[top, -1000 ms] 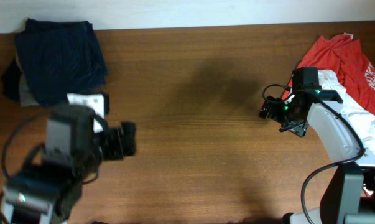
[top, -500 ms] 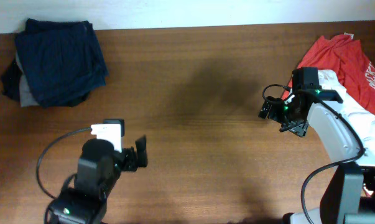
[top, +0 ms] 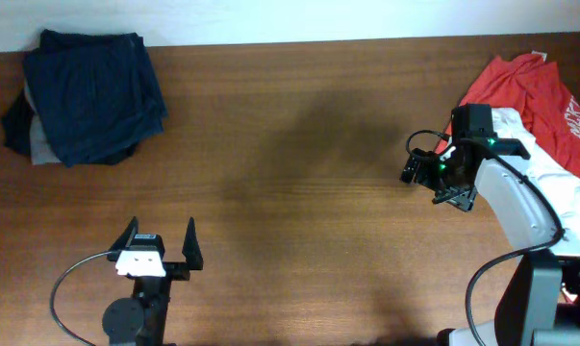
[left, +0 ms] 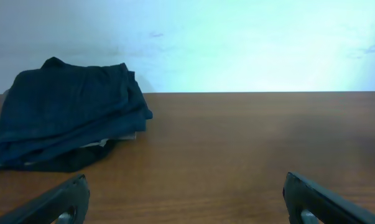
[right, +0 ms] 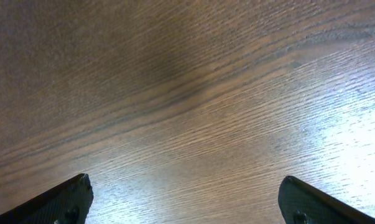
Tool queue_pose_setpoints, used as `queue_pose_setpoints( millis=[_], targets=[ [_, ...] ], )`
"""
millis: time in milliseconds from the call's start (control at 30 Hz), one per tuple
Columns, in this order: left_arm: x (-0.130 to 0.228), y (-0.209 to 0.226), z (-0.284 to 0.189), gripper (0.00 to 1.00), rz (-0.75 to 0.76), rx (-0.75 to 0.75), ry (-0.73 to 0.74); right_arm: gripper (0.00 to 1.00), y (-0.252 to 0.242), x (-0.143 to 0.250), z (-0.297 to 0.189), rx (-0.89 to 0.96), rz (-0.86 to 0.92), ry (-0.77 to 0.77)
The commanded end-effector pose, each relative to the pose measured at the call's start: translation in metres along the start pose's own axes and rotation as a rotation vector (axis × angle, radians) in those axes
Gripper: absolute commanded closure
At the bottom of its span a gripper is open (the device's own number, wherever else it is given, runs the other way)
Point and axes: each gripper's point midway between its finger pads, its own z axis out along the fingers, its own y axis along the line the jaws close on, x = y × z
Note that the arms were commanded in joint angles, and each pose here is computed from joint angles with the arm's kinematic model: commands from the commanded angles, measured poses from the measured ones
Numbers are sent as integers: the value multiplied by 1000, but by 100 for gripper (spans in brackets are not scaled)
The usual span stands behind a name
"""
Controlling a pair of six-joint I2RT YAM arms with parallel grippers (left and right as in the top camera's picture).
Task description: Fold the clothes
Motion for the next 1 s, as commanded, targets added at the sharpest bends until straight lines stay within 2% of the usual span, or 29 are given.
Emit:
queue_pose_setpoints(
  millis=[0, 500, 567, 633, 767, 833, 867, 967],
  targets=[
    [5, 1, 0, 1, 14, 0, 6, 2, -1, -3, -3, 5, -7, -14],
    [5, 1, 0, 1, 14, 1, 6, 1, 0, -4, -10, -5, -10, -37],
    [5, 1, 0, 1, 14, 1, 6, 1, 7, -8, -47, -50, -25, -144],
    [5, 1, 0, 1, 14, 1, 6, 1, 11, -14, -99, -92, -42, -314],
    [5, 1, 0, 1, 14, 1, 6, 1, 2, 9, -170, -136, -53, -552],
    [5, 1, 0, 1, 14, 1, 6, 1, -3, 27, -177, -186, -71, -670],
    [5, 1, 0, 1, 14, 1, 6, 1, -4, 28, -173, -243, -86, -797],
    [5, 1, 0, 1, 14, 1, 6, 1, -4, 38, -139, -365, -126, -966]
  ],
)
